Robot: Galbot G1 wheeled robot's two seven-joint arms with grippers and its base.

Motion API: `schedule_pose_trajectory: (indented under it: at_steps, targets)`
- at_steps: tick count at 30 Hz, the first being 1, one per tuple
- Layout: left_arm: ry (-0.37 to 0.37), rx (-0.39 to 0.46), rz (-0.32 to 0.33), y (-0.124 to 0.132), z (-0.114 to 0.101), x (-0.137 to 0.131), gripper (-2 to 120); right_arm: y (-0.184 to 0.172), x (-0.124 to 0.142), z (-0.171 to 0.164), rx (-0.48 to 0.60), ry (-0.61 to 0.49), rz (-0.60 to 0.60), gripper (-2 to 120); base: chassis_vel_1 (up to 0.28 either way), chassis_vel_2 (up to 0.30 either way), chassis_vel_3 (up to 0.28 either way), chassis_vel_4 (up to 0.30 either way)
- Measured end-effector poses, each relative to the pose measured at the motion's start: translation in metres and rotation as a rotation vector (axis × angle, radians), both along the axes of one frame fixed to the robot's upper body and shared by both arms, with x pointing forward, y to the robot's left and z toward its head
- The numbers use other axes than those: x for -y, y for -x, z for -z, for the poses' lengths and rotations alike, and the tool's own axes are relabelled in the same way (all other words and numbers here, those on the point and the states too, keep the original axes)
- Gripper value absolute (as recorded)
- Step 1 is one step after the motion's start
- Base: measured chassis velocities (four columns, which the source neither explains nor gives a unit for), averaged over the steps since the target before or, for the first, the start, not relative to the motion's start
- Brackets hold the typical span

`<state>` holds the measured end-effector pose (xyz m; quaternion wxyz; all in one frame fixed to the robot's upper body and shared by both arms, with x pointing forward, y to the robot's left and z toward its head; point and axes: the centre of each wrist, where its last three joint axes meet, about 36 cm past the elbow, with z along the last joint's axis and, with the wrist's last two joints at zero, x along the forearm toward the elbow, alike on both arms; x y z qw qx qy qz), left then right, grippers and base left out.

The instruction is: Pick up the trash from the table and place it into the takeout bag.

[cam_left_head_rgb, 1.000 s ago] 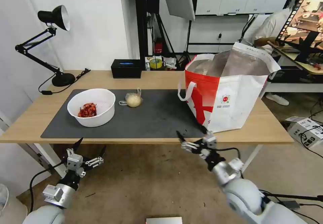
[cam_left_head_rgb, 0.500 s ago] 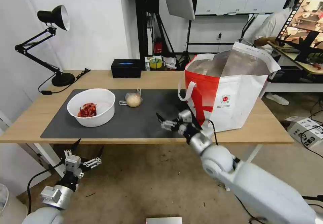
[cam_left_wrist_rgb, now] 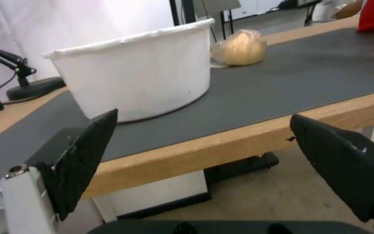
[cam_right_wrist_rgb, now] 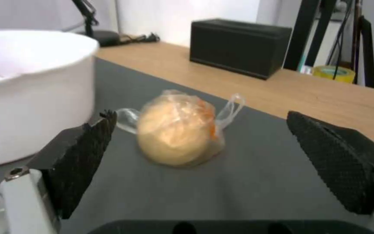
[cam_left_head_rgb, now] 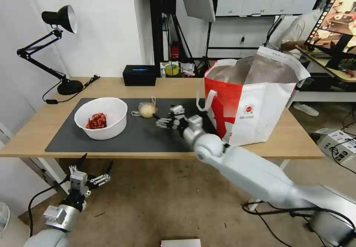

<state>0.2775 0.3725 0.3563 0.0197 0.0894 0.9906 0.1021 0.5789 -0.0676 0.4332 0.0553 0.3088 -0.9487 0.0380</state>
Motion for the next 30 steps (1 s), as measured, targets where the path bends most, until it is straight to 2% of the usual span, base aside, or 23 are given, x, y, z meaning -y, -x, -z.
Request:
schedule_pose_trajectory:
  at_steps: [3,11,24,30]
  targets:
    - [-0.001,0.0,-0.005,0.002,0.0,-0.002,100,-0.021,-0.012,0.001,-0.022,0.03,0.018,100,0.0,0.0,0.0,0.0]
    - [0.004,0.006,-0.011,0.002,0.0,-0.004,100,-0.05,-0.035,-0.006,-0.057,0.063,0.014,100,0.0,0.0,0.0,0.0]
    - [0.007,0.008,-0.01,0.005,0.0,-0.001,100,-0.073,-0.067,-0.006,-0.101,0.112,-0.017,100,0.0,0.0,0.0,0.0]
    - [0.006,0.011,-0.013,0.007,0.0,-0.002,100,-0.082,-0.072,-0.001,-0.113,0.137,-0.021,100,0.0,0.0,0.0,0.0]
